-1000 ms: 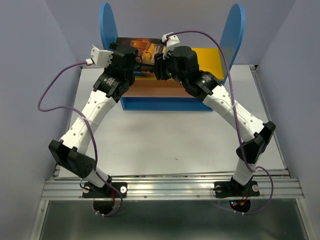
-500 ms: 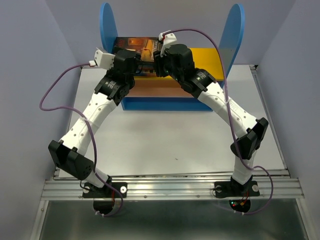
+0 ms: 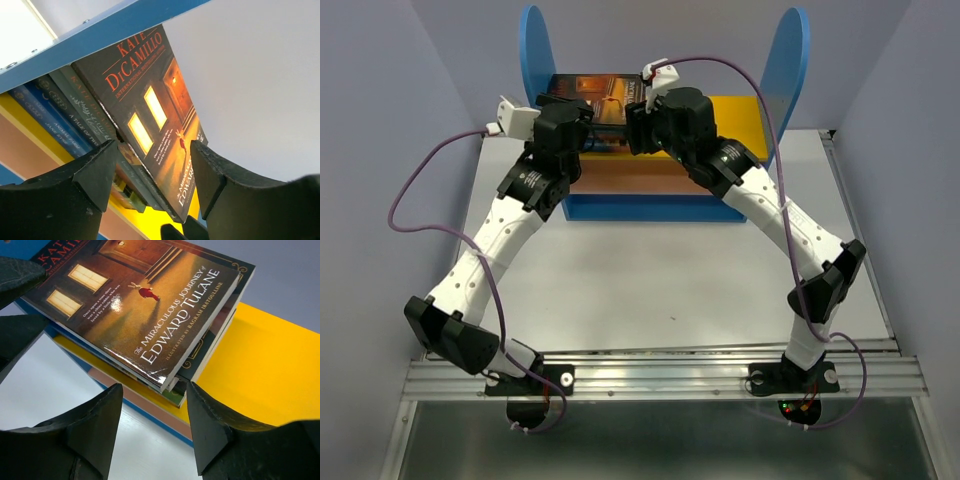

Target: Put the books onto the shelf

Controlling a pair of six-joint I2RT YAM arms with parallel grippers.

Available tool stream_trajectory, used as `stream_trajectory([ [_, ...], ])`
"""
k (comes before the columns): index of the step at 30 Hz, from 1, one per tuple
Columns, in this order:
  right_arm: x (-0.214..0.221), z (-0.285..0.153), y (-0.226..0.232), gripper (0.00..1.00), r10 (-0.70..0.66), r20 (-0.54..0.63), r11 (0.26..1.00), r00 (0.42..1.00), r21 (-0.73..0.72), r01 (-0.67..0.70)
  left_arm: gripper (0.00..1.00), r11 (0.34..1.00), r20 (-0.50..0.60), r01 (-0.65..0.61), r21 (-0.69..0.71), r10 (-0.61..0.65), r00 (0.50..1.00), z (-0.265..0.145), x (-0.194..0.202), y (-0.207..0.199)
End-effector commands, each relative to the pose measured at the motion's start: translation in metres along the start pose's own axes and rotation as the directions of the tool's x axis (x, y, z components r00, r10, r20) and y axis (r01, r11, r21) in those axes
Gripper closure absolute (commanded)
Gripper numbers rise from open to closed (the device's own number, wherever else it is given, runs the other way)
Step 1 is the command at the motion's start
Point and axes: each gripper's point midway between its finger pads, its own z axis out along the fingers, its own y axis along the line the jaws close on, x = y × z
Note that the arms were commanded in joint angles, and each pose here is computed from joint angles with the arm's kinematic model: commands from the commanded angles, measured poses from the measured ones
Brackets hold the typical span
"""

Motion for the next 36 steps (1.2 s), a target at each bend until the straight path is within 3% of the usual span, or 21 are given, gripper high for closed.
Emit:
stream_trajectory([
  [1,-0.041,-0.026,-0.01,0.39,0.002,0.117,0.999,0.993,0.043,-0.008,0.3,0.999,0.056,0.018,0.046,-0.021,0.998,-0.005,-0.02,-0.015],
  [6,-0.037,-0.023,-0.013,0.29,-0.01,0.109,0.998,0.994,0.061,0.004,0.34,0.999,0.042,0.009,0.042,-0.01,0.999,0.0,-0.013,-0.016],
  [13,-0.034,-0.011,-0.018,0.24,-0.018,0.101,0.998,0.995,0.063,0.012,0.38,0.999,0.041,0.013,0.041,-0.015,0.999,0.007,-0.012,-0.017],
  [30,-0.031,0.012,-0.011,0.25,0.056,0.079,0.994,0.995,-0.098,-0.048,0.39,0.998,0.017,-0.002,0.069,0.001,1.0,-0.001,-0.017,-0.018],
  [34,-0.03,0.015,-0.005,0.26,0.055,0.075,0.99,0.996,-0.132,-0.045,0.36,0.993,0.01,-0.017,0.115,0.016,1.0,-0.017,-0.024,-0.017],
  [36,-0.03,0.015,-0.003,0.27,0.057,0.076,0.989,0.996,-0.141,-0.046,0.26,0.992,0.013,-0.042,0.121,0.041,0.999,-0.022,-0.027,-0.013],
])
